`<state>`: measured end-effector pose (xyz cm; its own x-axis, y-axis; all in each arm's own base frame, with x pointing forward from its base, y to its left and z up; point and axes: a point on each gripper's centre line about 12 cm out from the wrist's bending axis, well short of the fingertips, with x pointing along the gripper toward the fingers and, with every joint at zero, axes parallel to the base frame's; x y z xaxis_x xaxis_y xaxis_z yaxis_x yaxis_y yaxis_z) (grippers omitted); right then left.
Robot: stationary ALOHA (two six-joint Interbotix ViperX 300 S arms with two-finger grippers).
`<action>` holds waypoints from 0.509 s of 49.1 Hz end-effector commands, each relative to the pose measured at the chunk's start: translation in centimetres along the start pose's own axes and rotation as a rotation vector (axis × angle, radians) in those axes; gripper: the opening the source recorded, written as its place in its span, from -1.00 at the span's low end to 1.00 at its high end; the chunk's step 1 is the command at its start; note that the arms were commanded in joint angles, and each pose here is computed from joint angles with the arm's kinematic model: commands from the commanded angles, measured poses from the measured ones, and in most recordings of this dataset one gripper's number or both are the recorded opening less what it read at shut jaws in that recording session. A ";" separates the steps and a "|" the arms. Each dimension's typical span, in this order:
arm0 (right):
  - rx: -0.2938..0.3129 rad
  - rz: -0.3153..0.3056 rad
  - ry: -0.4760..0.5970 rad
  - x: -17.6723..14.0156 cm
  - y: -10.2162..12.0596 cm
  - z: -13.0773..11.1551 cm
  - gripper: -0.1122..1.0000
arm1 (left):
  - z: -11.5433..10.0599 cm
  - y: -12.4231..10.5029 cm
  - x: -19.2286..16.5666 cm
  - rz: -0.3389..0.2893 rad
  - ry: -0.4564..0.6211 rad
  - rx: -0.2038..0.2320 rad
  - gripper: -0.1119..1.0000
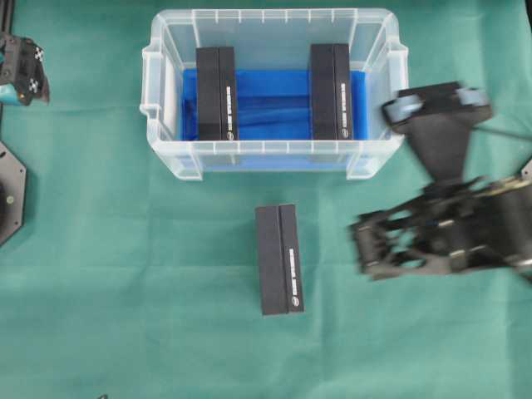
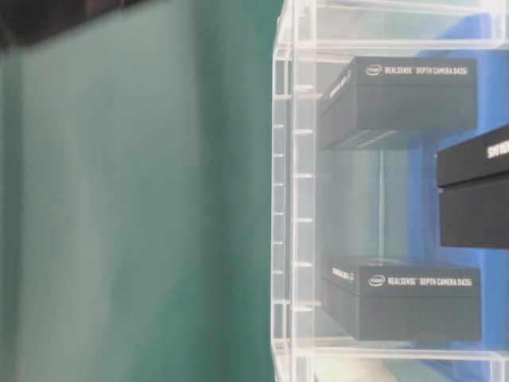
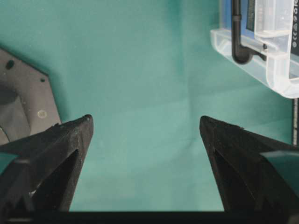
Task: Take out the box from the case.
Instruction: 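Lower the box onto the cloth in front and open the right gripper, then withdraw the right gripper to the upper right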
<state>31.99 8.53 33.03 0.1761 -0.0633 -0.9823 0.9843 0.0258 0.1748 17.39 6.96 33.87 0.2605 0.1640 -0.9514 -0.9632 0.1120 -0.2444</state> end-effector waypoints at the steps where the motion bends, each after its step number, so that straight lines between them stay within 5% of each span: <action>1: -0.006 0.055 0.020 -1.6 -2.3 0.3 0.87 | 0.1 -0.1 -0.4 -0.013 -0.007 -0.010 0.90; 13: -0.013 0.082 0.023 -2.4 -7.2 1.7 0.87 | 0.1 -0.1 -0.3 -0.012 -0.007 -0.016 0.90; 25: -0.026 0.056 -0.008 -1.4 -7.8 2.6 0.87 | 0.2 -0.3 -0.3 -0.009 -0.005 -0.019 0.90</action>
<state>24.13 6.40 32.78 0.2147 -0.0589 -0.9749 0.9754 0.0638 0.2110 17.44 7.00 33.81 0.2573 0.1644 -0.9523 -0.9650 0.0953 -0.2442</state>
